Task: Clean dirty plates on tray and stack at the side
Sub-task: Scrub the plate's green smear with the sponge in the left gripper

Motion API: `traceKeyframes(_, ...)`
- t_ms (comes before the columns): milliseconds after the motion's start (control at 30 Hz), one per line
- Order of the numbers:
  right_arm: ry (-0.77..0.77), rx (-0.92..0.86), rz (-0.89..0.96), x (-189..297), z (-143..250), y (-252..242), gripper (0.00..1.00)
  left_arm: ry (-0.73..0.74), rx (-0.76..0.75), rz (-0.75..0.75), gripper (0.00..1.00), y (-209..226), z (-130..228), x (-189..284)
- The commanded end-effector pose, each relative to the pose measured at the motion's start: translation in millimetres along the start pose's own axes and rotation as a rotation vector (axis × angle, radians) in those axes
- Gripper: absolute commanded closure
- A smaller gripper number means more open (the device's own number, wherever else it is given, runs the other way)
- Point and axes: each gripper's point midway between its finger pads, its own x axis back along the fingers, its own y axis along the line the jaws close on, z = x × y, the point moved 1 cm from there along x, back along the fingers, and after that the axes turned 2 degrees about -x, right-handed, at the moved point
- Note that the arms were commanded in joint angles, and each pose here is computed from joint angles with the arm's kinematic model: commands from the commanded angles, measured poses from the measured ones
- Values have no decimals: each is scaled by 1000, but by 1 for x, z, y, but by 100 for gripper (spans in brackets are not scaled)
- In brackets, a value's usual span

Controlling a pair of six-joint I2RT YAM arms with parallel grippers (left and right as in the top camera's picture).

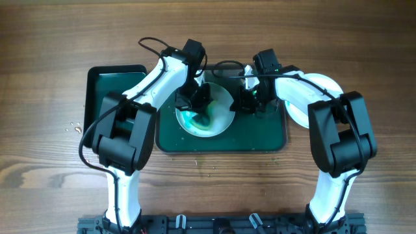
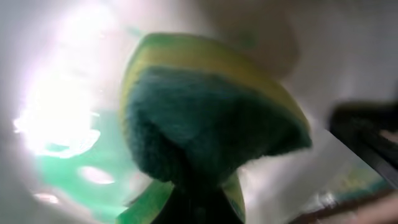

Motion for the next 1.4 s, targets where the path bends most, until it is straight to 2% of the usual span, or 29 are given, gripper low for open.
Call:
traceKeyframes(0,36,-24,20,-14,6,-14,96,58,-110,204,96,-35,12,1)
traceKeyframes(200,36,-24,21,-14,6,-15,96,-50,-156,230,96,-43,-12,2)
traceKeyframes(267,36,-24,23,-14,6,-15,96,-117,-133,185,96,-39,-28,2)
traceKeyframes(333,36,-25,24,-14,6,-15,96,-191,-63,81,96,-23,-44,3)
traceKeyframes(400,36,-25,24,-14,6,-15,96,-290,46,-113,96,10,-60,7)
traceKeyframes(567,35,-24,24,-14,6,-15,96,-398,235,-454,96,69,-60,27)
traceKeyframes(633,35,-24,24,-14,6,-15,96,-397,262,-536,96,82,-53,32)
traceKeyframes(733,35,-24,24,-14,6,-15,96,-359,262,-573,96,88,-43,33)
traceKeyframes(800,35,-24,24,-14,6,-15,96,-303,251,-557,96,86,-34,29)
traceKeyframes(867,35,-24,24,-14,6,-15,96,-196,179,-458,96,70,-21,17)
traceKeyframes(933,35,-24,24,-14,6,-15,96,-83,61,-285,96,43,-8,4)
traceKeyframes(1000,35,-24,24,-14,6,-15,96,15,-93,-47,96,4,6,-3)
traceKeyframes(1067,35,-24,24,-14,6,-15,96,63,-207,151,96,-27,16,-1)
traceKeyframes(1100,35,-24,24,-14,6,-15,96,68,-232,202,96,-35,18,1)
traceKeyframes(1267,36,-24,24,-14,6,-15,96,4,-269,258,96,-45,3,3)
traceKeyframes(1333,36,-25,24,-14,6,-15,96,-38,-252,216,96,-39,-7,2)
traceKeyframes(1367,36,-25,24,-14,7,-15,96,-95,-193,116,96,-24,-22,1)
